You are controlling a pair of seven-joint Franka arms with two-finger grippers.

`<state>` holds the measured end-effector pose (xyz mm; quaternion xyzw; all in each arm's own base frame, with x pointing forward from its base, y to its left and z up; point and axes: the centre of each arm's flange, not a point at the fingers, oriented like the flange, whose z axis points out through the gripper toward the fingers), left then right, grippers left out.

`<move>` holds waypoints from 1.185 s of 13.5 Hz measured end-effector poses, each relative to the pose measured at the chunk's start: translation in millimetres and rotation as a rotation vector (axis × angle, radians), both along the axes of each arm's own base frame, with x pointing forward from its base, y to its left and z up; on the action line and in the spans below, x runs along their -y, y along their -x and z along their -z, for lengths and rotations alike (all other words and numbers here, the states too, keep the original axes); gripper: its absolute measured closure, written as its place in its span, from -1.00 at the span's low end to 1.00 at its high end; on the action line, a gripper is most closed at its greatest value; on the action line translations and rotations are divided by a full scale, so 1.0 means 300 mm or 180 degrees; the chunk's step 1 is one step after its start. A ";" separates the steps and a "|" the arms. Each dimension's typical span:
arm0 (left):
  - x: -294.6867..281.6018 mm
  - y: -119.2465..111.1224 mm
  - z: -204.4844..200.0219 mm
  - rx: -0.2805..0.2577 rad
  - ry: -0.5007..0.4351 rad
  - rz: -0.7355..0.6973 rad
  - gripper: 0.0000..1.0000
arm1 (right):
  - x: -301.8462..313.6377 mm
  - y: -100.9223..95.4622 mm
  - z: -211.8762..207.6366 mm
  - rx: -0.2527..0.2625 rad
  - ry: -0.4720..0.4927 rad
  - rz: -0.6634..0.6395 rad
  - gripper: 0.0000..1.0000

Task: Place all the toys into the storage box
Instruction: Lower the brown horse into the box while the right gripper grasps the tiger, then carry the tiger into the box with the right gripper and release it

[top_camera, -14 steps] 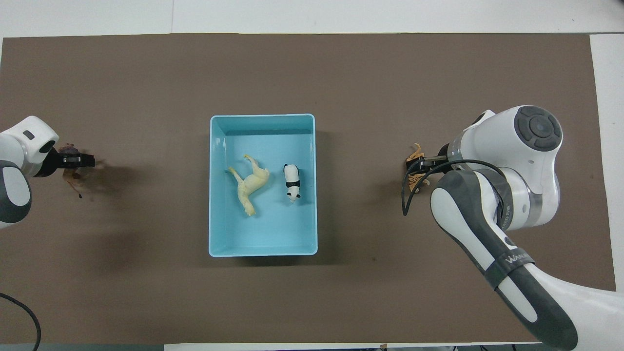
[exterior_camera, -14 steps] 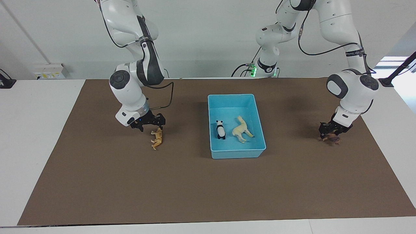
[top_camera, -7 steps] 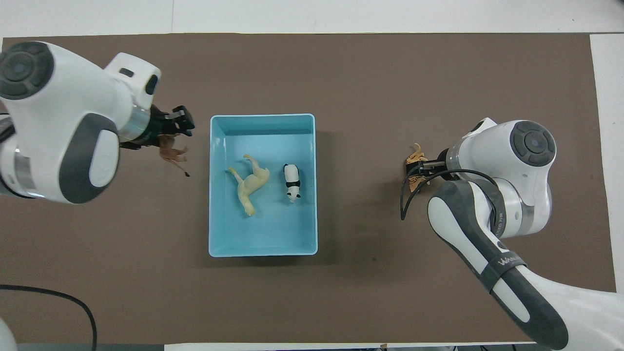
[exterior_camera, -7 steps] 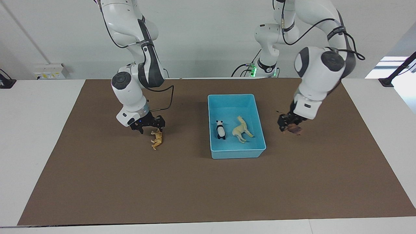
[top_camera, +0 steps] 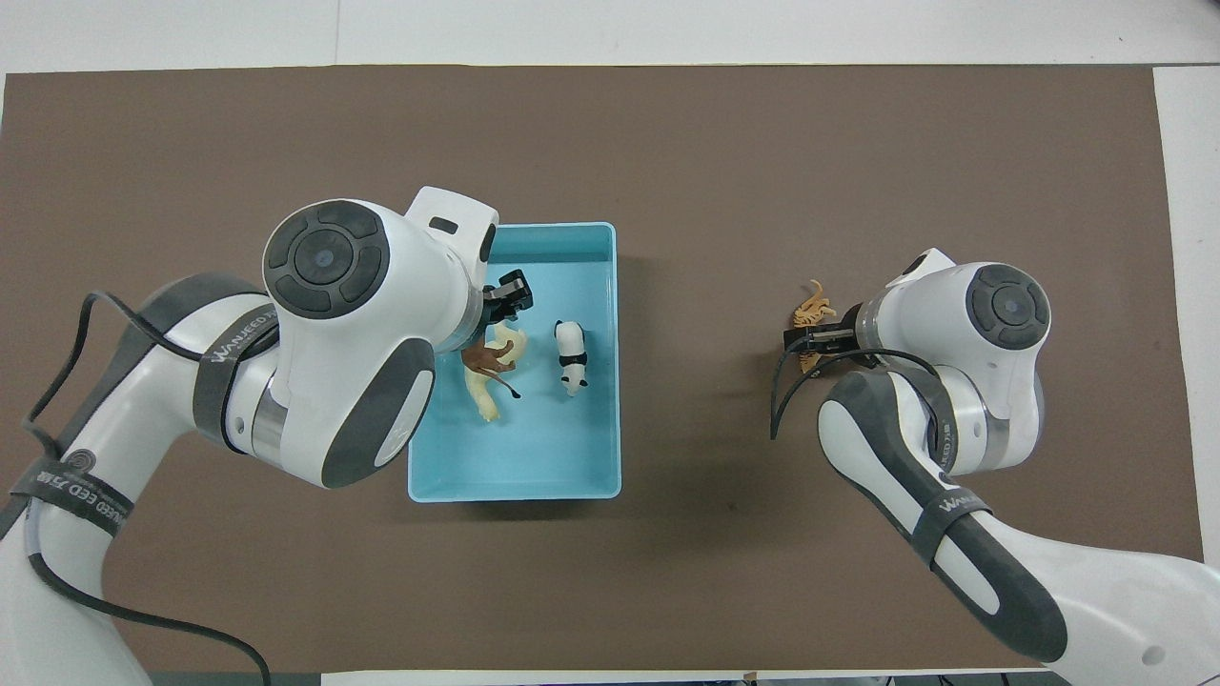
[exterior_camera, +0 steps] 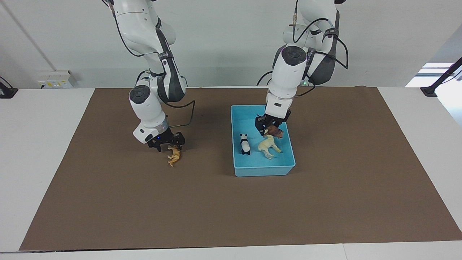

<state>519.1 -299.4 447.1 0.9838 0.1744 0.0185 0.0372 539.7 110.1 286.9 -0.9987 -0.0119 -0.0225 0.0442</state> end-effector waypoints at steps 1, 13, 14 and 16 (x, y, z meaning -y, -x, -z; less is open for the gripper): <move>-0.011 0.006 0.003 -0.0009 -0.0008 -0.0010 -0.46 | -0.015 0.002 0.007 0.0010 0.0000 -0.0011 -1.00; -0.720 -0.056 -0.482 -0.0148 -0.0148 0.0733 -1.00 | -0.033 -0.090 -0.161 -0.0135 -0.0036 0.0065 0.43; -0.757 -0.041 -0.500 -0.0220 -0.0150 0.0895 -1.00 | -0.052 -0.133 -0.273 -0.0145 -0.0067 0.0184 0.43; -0.808 -0.018 -0.525 -0.0272 -0.0144 0.1012 -1.00 | -0.127 -0.190 -0.498 -0.0059 -0.0159 0.0448 0.43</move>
